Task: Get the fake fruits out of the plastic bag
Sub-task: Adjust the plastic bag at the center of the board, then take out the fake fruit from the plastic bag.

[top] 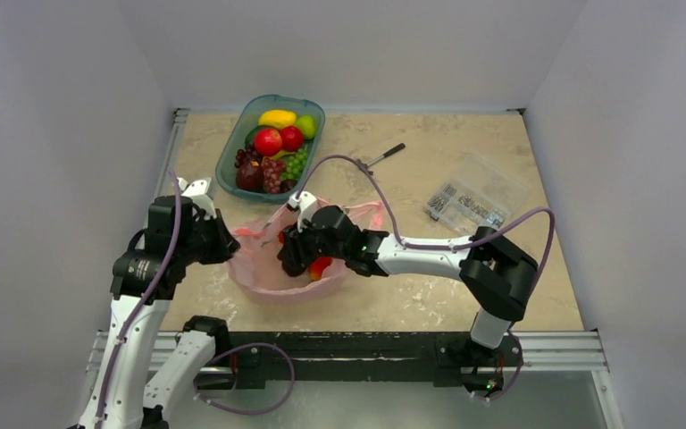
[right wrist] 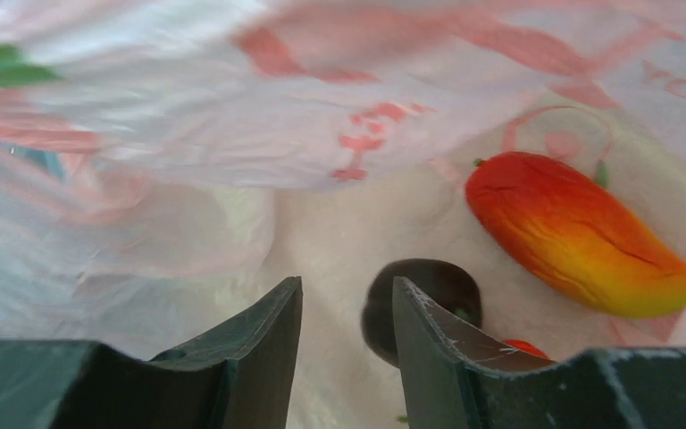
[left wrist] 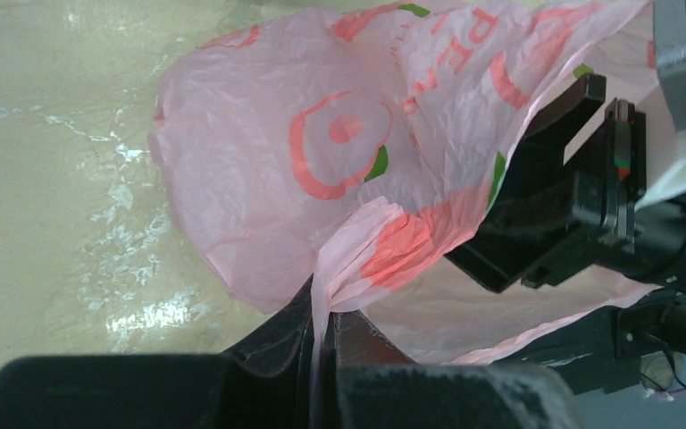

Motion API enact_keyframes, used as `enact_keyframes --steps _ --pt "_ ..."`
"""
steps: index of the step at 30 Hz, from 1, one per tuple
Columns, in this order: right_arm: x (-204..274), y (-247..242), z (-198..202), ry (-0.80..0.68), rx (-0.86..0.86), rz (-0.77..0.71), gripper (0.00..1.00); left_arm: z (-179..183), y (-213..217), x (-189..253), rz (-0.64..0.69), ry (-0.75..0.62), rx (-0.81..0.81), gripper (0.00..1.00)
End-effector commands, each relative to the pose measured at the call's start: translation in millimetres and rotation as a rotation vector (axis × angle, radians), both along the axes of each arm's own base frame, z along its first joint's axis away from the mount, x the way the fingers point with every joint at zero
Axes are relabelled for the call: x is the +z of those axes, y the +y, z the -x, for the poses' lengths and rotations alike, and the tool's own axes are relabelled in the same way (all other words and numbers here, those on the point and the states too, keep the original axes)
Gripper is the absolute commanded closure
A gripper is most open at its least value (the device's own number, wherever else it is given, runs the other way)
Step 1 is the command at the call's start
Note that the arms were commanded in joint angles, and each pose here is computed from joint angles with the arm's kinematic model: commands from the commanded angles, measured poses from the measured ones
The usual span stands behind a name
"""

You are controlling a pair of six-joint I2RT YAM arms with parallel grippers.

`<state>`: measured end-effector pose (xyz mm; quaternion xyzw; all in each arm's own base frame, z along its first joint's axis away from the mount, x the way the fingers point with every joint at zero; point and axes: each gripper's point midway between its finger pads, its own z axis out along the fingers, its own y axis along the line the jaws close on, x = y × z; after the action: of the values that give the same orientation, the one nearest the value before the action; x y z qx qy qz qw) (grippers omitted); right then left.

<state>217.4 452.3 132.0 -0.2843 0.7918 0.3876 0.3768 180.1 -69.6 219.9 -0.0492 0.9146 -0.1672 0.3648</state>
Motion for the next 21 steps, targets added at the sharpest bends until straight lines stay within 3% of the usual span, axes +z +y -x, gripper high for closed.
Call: enact_keyframes --steps 1,6,8,14,17,21 --pt "24.2 20.8 34.4 -0.127 0.127 -0.025 0.57 -3.7 7.4 0.8 -0.056 -0.022 -0.002 1.00" --pt "-1.0 27.8 71.3 -0.192 0.188 0.000 0.58 -1.6 -4.5 -11.3 0.001 0.065 -0.021 1.00" --pt "-32.3 28.4 82.5 -0.216 0.196 0.053 0.59 3.4 -14.8 -20.7 0.061 0.111 -0.035 1.00" --pt "-106.9 27.8 91.4 -0.213 0.134 0.155 0.72 27.3 -14.7 -45.0 0.101 0.215 0.025 1.00" --pt "-102.5 26.8 92.1 -0.179 0.103 0.103 0.72 32.5 -8.5 -39.1 0.079 0.172 0.036 1.00" --pt "-61.1 29.8 84.8 -0.211 0.068 0.058 0.68 37.0 -3.1 -42.3 0.044 0.185 0.033 1.00"
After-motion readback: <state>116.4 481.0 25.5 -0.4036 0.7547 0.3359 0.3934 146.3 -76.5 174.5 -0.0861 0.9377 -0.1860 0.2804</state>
